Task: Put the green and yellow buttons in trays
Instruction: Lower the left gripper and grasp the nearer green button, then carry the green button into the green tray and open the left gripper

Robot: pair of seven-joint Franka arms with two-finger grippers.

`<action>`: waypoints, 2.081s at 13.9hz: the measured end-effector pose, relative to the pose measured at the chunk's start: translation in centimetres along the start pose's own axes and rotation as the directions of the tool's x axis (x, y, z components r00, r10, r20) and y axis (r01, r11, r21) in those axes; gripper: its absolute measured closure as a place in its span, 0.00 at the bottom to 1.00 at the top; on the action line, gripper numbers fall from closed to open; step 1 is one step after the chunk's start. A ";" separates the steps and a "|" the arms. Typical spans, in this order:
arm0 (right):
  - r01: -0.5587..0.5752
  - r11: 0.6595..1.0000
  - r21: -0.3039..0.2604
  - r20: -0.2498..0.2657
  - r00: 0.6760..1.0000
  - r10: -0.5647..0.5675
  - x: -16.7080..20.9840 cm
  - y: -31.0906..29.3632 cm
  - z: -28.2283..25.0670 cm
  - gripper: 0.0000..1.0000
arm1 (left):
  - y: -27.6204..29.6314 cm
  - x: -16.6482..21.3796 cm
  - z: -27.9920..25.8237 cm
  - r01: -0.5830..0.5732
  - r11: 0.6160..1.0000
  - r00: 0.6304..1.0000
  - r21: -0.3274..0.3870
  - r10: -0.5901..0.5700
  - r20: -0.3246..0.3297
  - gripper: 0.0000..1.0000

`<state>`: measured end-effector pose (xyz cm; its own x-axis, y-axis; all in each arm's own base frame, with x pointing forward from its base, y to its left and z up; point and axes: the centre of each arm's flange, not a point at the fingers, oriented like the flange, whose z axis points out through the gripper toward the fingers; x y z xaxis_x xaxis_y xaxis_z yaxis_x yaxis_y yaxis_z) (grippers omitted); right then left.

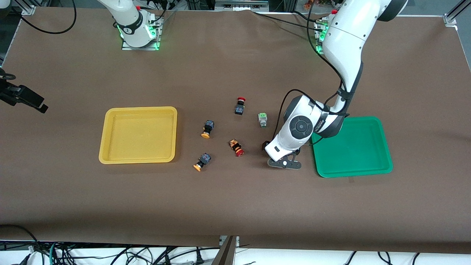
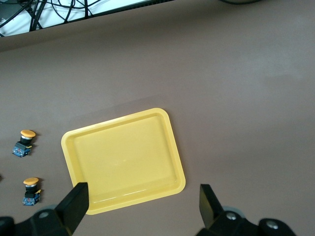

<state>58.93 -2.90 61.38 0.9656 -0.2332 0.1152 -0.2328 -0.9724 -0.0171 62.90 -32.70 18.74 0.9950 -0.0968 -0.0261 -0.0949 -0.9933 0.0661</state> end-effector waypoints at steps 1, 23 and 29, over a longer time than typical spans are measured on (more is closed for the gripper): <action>0.000 1.000 0.000 0.000 1.000 0.000 0.0 0.0 0.0 0.00 | 0.0 0.0 0.3 -0.001 1.000 1.000 0.002 0.001 0.001 0.00; 0.014 1.000 -0.010 0.030 0.999 -0.013 0.8 -1.1 2.6 0.00 | -28.7 4.0 -10.3 -0.101 0.995 0.993 0.008 0.100 0.062 0.62; 0.059 0.998 -0.011 0.050 0.997 -0.058 0.4 -4.1 3.7 0.00 | -43.9 -0.6 -7.7 -0.075 0.996 0.987 -0.041 0.080 0.136 0.62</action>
<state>60.66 0.92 57.83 0.9820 -0.1766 0.0666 -0.1770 -0.9842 0.0002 66.77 11.44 23.51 0.9705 -0.1840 -0.1559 -0.1682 -0.9797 0.1092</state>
